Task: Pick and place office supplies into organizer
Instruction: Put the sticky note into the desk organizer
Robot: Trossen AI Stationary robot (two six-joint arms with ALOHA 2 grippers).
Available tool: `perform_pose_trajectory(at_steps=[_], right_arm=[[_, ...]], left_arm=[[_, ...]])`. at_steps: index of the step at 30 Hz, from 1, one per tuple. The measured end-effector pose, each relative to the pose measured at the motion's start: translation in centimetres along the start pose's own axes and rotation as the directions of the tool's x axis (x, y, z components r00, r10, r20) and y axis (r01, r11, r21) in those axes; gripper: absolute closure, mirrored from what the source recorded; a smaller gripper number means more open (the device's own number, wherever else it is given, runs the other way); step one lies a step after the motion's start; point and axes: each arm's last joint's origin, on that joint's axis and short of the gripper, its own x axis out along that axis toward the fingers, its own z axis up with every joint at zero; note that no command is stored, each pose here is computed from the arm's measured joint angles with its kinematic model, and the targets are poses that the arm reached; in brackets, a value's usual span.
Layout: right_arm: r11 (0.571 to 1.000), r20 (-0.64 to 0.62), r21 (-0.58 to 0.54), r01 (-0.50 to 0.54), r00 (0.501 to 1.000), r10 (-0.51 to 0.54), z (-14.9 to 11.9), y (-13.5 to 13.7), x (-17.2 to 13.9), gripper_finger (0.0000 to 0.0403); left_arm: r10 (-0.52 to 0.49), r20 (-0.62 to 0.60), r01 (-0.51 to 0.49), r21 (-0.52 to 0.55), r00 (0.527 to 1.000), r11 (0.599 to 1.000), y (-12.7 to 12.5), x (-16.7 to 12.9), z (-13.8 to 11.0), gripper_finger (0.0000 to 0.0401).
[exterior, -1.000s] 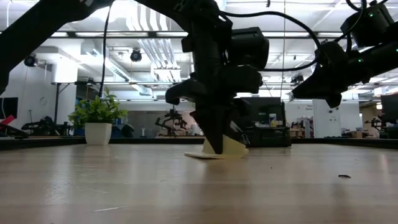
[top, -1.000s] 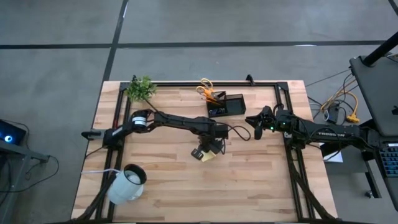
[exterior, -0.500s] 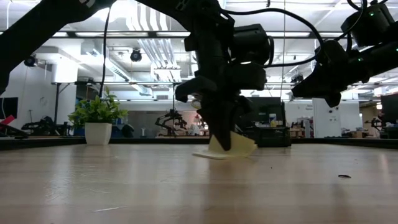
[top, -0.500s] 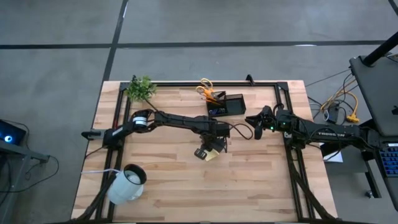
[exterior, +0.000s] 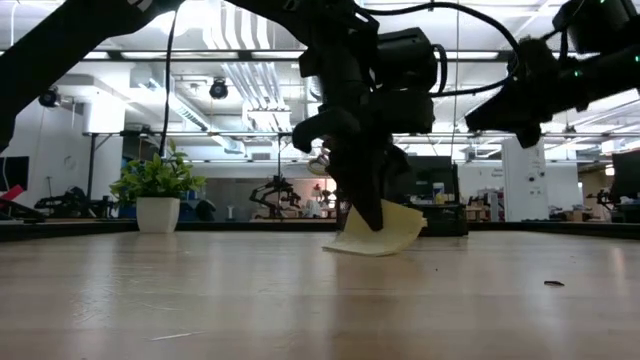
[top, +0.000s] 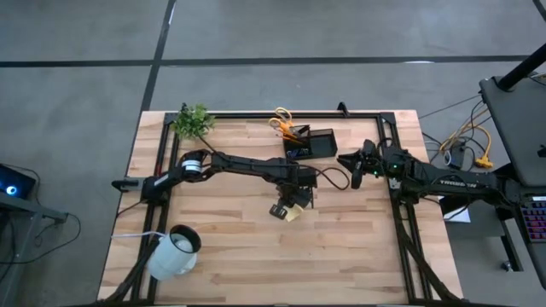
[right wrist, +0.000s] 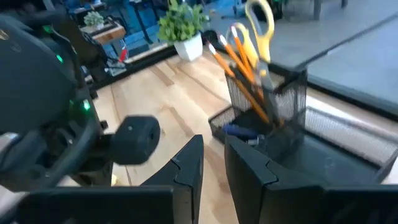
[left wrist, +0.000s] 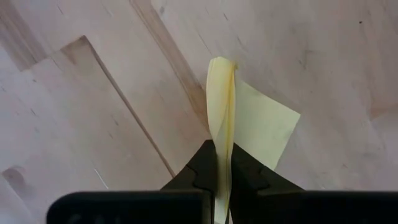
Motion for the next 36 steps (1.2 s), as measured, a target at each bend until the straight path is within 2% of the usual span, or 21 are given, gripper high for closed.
perform_pose_trajectory(at_steps=[9,14,20,28,31,36], right_arm=[[0.993,0.005,-0.120,0.010,1.000,-0.010,2.8,0.7,-1.9,0.0346],[0.994,0.106,-0.105,-0.020,0.994,0.032,3.1,0.7,-3.8,0.0346],[0.995,0.245,-0.075,-0.059,0.967,0.076,2.8,0.3,-6.8,0.0346],[0.998,0.145,-0.049,-0.031,0.989,0.038,2.4,0.2,-6.9,0.0346],[0.999,0.158,-0.036,-0.032,0.987,0.037,2.6,0.2,-7.1,0.0346],[0.999,0.218,0.018,0.035,0.975,-0.038,3.0,0.0,-7.6,0.0346]], left_arm=[[0.026,0.054,-0.025,-0.017,0.998,1.000,0.1,-1.0,0.6,0.0401],[0.041,0.087,-0.036,-0.055,0.995,0.998,0.1,-1.9,0.9,0.0401],[0.058,0.118,-0.052,-0.052,0.991,0.997,0.1,-2.5,1.2,0.0401],[0.102,0.193,-0.082,-0.107,0.976,0.991,0.5,-2.6,1.9,0.0401],[0.126,0.215,-0.096,-0.146,0.968,0.985,0.8,-2.8,2.0,0.0401],[0.190,0.266,-0.138,-0.202,0.945,0.970,1.4,-3.1,2.5,0.0401]])
